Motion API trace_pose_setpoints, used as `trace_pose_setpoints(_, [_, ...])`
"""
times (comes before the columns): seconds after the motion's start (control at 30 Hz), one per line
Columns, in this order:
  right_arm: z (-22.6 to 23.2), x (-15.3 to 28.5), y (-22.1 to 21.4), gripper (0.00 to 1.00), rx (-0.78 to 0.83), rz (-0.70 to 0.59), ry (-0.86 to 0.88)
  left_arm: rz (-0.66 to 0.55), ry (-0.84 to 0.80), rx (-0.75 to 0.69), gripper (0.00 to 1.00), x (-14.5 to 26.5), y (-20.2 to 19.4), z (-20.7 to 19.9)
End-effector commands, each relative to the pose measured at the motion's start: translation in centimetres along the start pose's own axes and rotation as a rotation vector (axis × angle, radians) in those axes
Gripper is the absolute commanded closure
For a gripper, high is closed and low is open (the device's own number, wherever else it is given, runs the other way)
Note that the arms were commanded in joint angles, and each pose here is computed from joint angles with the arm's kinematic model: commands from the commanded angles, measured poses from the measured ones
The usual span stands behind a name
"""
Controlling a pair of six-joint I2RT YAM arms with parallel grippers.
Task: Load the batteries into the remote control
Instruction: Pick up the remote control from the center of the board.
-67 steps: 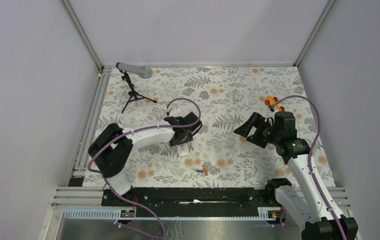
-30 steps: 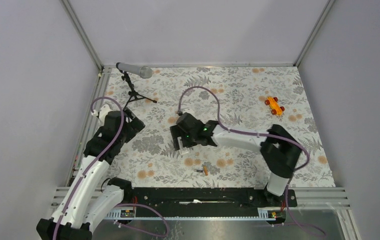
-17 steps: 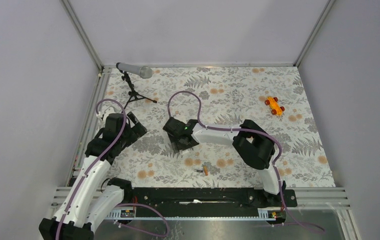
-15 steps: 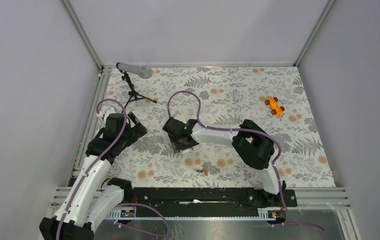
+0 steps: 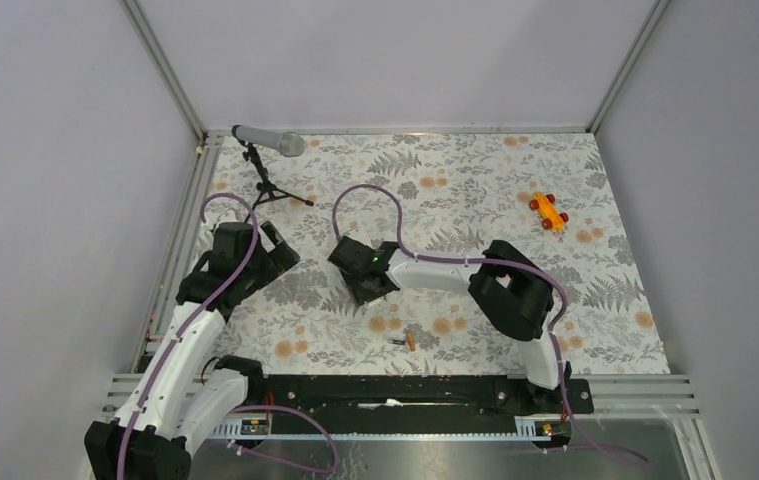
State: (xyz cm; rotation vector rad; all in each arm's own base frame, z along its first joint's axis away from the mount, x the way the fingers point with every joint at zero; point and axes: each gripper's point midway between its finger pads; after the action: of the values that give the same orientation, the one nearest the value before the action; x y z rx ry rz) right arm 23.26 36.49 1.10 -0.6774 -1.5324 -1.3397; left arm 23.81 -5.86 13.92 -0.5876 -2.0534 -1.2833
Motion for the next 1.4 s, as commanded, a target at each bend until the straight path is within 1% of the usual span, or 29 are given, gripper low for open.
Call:
trace_pose_setpoints(0.0, [-0.5, 0.5, 0.7, 0.69, 0.054, -0.06, 0.075, -0.03, -0.184, -0.042, 0.01, 0.2, 0.6, -3.1])
trace_pose_setpoints(0.13, [0.7, 3.8, 2.5, 0.7, 0.139, -0.185, 0.228, -0.003, -0.336, -0.09, 0.01, 0.6, -0.1, -5.4])
trace_pose_setpoints(0.23, [1.3, 6.4, 3.1, 0.7, 0.2, -0.27, 0.341, 0.059, -0.463, -0.132, 0.01, 1.3, -1.3, -7.2])
trace_pose_setpoints(0.4, [2.3, 9.5, 1.8, 0.71, 0.331, -0.265, 0.487, 0.183, -0.638, -0.194, 0.01, 2.4, -3.2, -9.5])
trace_pose_setpoints(0.57, [2.2, 11.8, 1.6, 0.71, 0.388, -0.3, 0.546, 0.328, -0.735, -0.188, 0.02, 3.1, -5.3, -10.4])
trace_pose_setpoints(0.63, [1.9, 12.3, 1.7, 0.71, 0.406, -0.32, 0.545, 0.364, -0.786, -0.174, 0.08, 3.7, -5.7, -11.0])
trace_pose_setpoints(0.7, [1.8, 12.6, 1.7, 0.7, 0.414, -0.329, 0.545, 0.387, -0.835, -0.167, 0.18, 4.5, -5.9, -11.5])
trace_pose_setpoints(0.73, [1.7, 12.6, 1.7, 0.7, 0.443, -0.336, 0.546, 0.396, -0.859, -0.165, 0.23, 4.9, -5.9, -11.7])
trace_pose_setpoints(0.8, [1.8, 12.8, 1.5, 0.7, 0.477, -0.336, 0.561, 0.403, -0.891, -0.159, 0.27, 5.5, -5.9, -12.1])
trace_pose_setpoints(1.0, [2.3, 13.4, 1.3, 0.7, 0.522, -0.339, 0.601, 0.456, -0.891, -0.115, 0.26, 5.1, -6.6, -12.0])
trace_pose_setpoints(1.17, [2.8, 13.6, 1.2, 0.7, 0.55, -0.337, 0.63, 0.457, -0.904, -0.049, 0.28, 4.8, -6.6, -12.4])
trace_pose_setpoints(1.3, [2.8, 13.5, 0.9, 0.7, 0.555, -0.326, 0.632, 0.445, -0.896, -0.023, 0.38, 4.4, -6.6, -12.4])
trace_pose_setpoints(1.37, [2.8, 13.7, 0.8, 0.7, 0.558, -0.326, 0.641, 0.454, -0.891, -0.02, 0.41, 4.2, -6.9, -12.2])
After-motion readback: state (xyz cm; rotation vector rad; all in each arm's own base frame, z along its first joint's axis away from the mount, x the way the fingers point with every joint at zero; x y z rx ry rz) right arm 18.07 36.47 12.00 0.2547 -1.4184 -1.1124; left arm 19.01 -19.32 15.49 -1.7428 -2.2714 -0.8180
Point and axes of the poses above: each gripper's point midway between its finger pads, its own x axis back along the fingers, its own z axis along the line the jaws close on, y = z × x, and after that the axes turned 10 degrees about -x, right-handed
